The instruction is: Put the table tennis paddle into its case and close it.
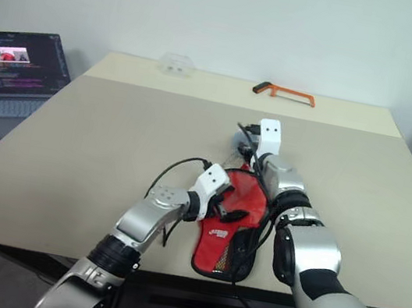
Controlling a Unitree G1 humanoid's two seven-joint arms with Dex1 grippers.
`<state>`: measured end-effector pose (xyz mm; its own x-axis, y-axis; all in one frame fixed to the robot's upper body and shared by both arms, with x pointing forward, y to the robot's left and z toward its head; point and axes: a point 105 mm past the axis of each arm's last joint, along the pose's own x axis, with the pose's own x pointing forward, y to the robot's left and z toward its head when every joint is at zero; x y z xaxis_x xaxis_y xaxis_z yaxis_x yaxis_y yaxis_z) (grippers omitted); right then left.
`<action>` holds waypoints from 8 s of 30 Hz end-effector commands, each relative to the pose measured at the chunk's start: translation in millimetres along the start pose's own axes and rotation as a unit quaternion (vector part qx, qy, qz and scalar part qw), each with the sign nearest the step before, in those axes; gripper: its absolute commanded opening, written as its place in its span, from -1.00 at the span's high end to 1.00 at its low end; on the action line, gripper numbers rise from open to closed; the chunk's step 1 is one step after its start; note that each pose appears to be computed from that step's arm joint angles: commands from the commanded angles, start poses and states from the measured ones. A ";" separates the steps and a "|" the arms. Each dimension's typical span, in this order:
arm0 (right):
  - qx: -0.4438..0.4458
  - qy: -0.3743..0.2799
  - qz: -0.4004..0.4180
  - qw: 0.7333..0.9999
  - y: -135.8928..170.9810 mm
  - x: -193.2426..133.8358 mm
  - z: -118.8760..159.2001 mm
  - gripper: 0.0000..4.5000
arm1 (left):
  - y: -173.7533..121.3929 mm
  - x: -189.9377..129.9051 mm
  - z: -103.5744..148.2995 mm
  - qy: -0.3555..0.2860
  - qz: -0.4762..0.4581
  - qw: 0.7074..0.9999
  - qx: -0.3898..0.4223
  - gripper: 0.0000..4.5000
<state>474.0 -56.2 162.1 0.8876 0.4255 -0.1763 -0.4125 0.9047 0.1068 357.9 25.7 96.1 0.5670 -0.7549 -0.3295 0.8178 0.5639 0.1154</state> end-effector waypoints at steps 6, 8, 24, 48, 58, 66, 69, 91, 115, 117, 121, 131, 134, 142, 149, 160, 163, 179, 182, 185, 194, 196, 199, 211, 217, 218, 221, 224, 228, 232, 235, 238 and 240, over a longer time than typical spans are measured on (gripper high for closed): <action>0.011 -0.034 -0.067 0.997 -35.4 -10.5 29.2 -0.99 | -4.9 -0.7 5.5 -0.007 -0.008 1.000 0.009 -1.00; 0.008 -0.038 -0.071 0.997 -36.8 -10.9 30.8 -0.99 | -5.7 -1.2 5.0 -0.007 -0.008 1.000 0.009 -1.00; 0.093 -0.096 -0.075 0.988 -19.5 -3.7 38.1 -0.99 | -14.6 -6.8 3.5 -0.002 -0.003 1.000 0.010 -1.00; 0.078 -0.048 -0.104 0.990 -5.2 3.9 11.4 -0.10 | -18.7 -10.1 5.8 -0.003 0.006 1.000 0.003 -1.00; 0.080 -0.052 -0.112 0.989 -9.1 2.7 13.0 0.99 | -17.7 -9.8 4.8 -0.001 0.007 1.000 0.003 -1.00; 0.057 -0.072 -0.115 0.989 -15.8 -0.3 26.0 0.99 | -20.3 -5.2 5.4 -0.001 -0.002 1.000 0.001 -1.00; 0.040 -0.087 -0.126 0.987 -24.5 -4.0 37.2 0.99 | -21.5 -2.7 6.3 -0.002 -0.007 1.000 0.001 -1.00; -0.041 -0.084 -0.249 0.964 -117.8 -47.6 44.2 0.99 | -30.9 14.1 12.2 -0.011 -0.049 0.999 0.009 -1.00; -0.081 -0.041 -0.362 0.928 -189.6 -98.2 26.6 0.99 | -30.1 12.5 7.1 -0.006 -0.053 0.999 -0.001 -1.00; -0.083 -0.038 -0.370 0.925 -195.2 -103.5 26.1 0.99 | -29.6 12.6 6.0 -0.004 -0.052 0.999 -0.001 -1.00; -0.089 -0.029 -0.378 0.921 -205.4 -114.1 22.0 0.99 | -28.3 12.8 5.4 -0.003 -0.050 0.999 -0.001 -1.00; -0.141 0.013 -0.330 0.934 -196.0 -148.6 7.8 0.99 | -29.4 13.9 3.1 0.000 -0.056 0.998 0.000 -1.00; -0.158 0.028 -0.287 0.944 -175.1 -156.0 6.8 0.99 | -30.7 15.5 2.6 0.001 -0.061 0.998 0.002 -1.00; -0.173 0.119 -0.155 0.965 -125.3 -156.2 -19.6 0.99 | -32.3 20.9 6.8 -0.004 -0.072 0.997 0.007 -1.00; -0.162 0.150 -0.142 0.965 -122.6 -160.6 -30.5 0.25 | -27.8 17.8 15.7 -0.019 -0.075 0.997 0.005 -1.00; -0.204 0.185 -0.012 0.961 -102.0 -195.8 2.2 -0.98 | -19.9 8.2 55.9 -0.089 -0.116 0.989 -0.002 -1.00; -0.179 0.143 -0.007 0.973 -101.1 -197.8 24.9 -0.98 | -26.5 20.4 53.2 -0.088 -0.122 0.989 -0.008 -1.00; -0.031 -0.021 -0.244 0.969 -184.6 -132.4 62.0 -0.98 | -20.1 55.6 19.6 -0.051 -0.043 0.997 0.032 -1.00; 0.031 -0.012 -0.233 0.972 -185.0 -117.2 47.5 -0.98 | -17.9 54.7 15.5 -0.044 -0.039 0.998 0.019 -1.00; 0.051 0.010 -0.214 0.975 -178.2 -104.7 31.8 -0.98 | -17.0 53.9 10.3 -0.032 -0.036 0.999 0.006 -1.00; 0.046 0.079 -0.188 0.978 -163.8 -90.6 -4.6 -0.98 | -23.1 52.9 7.3 -0.029 -0.037 0.999 0.002 -1.00; 0.044 0.089 -0.186 0.977 -162.5 -90.0 -10.8 -0.98 | -23.7 53.0 7.3 -0.029 -0.037 0.999 0.002 -1.00; 0.041 0.107 -0.187 0.976 -161.5 -90.0 -21.2 -0.98 | -24.2 53.5 7.1 -0.027 -0.037 0.999 0.001 -1.00; 0.049 0.127 -0.212 0.968 -162.8 -93.1 -45.3 0.14 | -23.0 62.8 3.2 0.003 -0.026 1.000 0.001 -1.00; 0.038 0.102 -0.240 0.965 -172.1 -98.5 -33.1 0.64 | -24.1 65.7 4.4 0.003 -0.028 1.000 -0.001 -1.00; 0.033 0.096 -0.243 0.965 -173.3 -99.4 -28.7 0.65 | -24.3 66.1 4.0 0.004 -0.027 1.000 -0.001 -1.00; 0.004 0.077 -0.240 0.968 -172.7 -102.5 -9.8 0.69 | -24.4 67.2 1.1 0.011 -0.024 1.000 -0.004 -1.00; -0.036 0.073 -0.232 0.969 -170.1 -108.4 -0.1 0.70 | -24.2 67.9 -1.5 0.016 -0.021 1.000 -0.007 -1.00; -0.104 0.109 -0.219 0.964 -177.7 -132.1 -6.7 0.70 | -22.7 68.5 -6.0 0.024 -0.014 1.000 -0.013 -1.00; -0.134 0.145 -0.191 0.962 -175.7 -151.1 -17.6 0.70 | -22.5 68.7 -8.1 0.027 -0.014 0.999 -0.014 -1.00; -0.160 0.169 -0.192 0.953 -183.0 -166.8 -23.1 0.70 | -23.4 69.5 -8.8 0.029 -0.016 0.999 -0.015 -1.00; -0.178 0.186 -0.179 0.950 -184.0 -180.0 -25.1 0.70 | -24.3 70.2 -9.1 0.029 -0.018 0.999 -0.014 -1.00; -0.200 0.200 -0.155 0.946 -179.8 -189.7 -25.9 0.70 | -24.3 70.4 -9.6 0.030 -0.019 0.999 -0.014 -1.00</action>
<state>382.0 -283.8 133.1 0.8497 0.0809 -0.5211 -0.2788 0.9076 -0.3137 380.6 -46.7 88.0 0.5359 -0.7870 -0.3057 0.8407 0.5307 0.1077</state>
